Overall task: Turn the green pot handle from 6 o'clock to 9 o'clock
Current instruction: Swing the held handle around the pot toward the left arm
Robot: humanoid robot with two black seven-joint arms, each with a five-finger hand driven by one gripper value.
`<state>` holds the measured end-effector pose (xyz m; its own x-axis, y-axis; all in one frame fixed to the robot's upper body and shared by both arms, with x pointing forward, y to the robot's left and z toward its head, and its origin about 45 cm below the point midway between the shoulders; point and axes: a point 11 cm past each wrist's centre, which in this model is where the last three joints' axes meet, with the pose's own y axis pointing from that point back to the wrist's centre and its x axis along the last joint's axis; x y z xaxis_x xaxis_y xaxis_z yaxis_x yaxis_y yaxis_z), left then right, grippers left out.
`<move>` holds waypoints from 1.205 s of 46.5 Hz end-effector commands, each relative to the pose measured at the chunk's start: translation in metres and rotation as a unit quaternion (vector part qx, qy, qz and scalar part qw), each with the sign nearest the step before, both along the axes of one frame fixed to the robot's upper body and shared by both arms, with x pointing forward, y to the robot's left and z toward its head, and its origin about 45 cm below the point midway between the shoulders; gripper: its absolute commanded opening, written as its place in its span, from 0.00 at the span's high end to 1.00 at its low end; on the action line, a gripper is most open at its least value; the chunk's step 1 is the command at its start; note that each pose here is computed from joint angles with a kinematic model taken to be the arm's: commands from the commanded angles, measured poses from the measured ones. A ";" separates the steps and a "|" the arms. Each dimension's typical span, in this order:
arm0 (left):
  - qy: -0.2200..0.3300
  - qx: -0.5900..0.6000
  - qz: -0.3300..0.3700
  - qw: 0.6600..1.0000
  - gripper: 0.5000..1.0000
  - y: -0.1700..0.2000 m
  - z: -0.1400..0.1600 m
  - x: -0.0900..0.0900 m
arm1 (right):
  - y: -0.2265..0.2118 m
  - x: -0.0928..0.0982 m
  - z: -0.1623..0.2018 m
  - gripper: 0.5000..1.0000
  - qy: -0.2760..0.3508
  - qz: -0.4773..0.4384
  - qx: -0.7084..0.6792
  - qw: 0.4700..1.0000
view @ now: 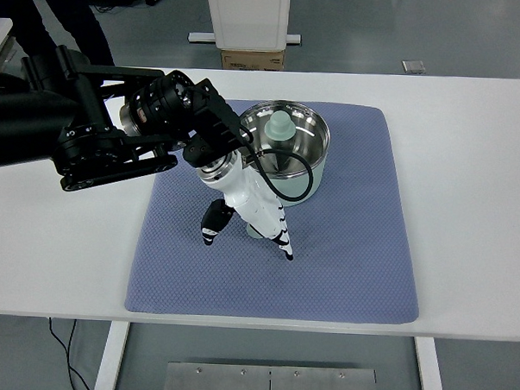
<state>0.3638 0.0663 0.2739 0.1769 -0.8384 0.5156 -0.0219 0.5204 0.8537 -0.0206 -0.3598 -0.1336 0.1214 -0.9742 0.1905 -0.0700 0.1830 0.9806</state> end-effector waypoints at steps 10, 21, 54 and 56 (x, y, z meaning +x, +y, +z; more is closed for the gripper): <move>-0.005 0.008 0.015 1.000 0.00 0.014 0.001 0.006 | 0.000 0.000 0.000 0.00 0.000 0.000 0.000 1.000; -0.009 0.012 0.031 0.999 0.00 0.029 0.004 0.012 | 0.000 0.000 0.000 0.00 0.000 0.000 0.000 1.000; -0.018 0.027 0.064 0.997 0.00 0.061 0.007 0.024 | 0.000 -0.001 0.000 0.00 0.001 0.000 0.000 1.000; -0.019 0.029 0.066 0.997 0.00 0.063 0.007 0.025 | 0.001 0.001 0.000 0.00 -0.001 0.000 0.001 1.000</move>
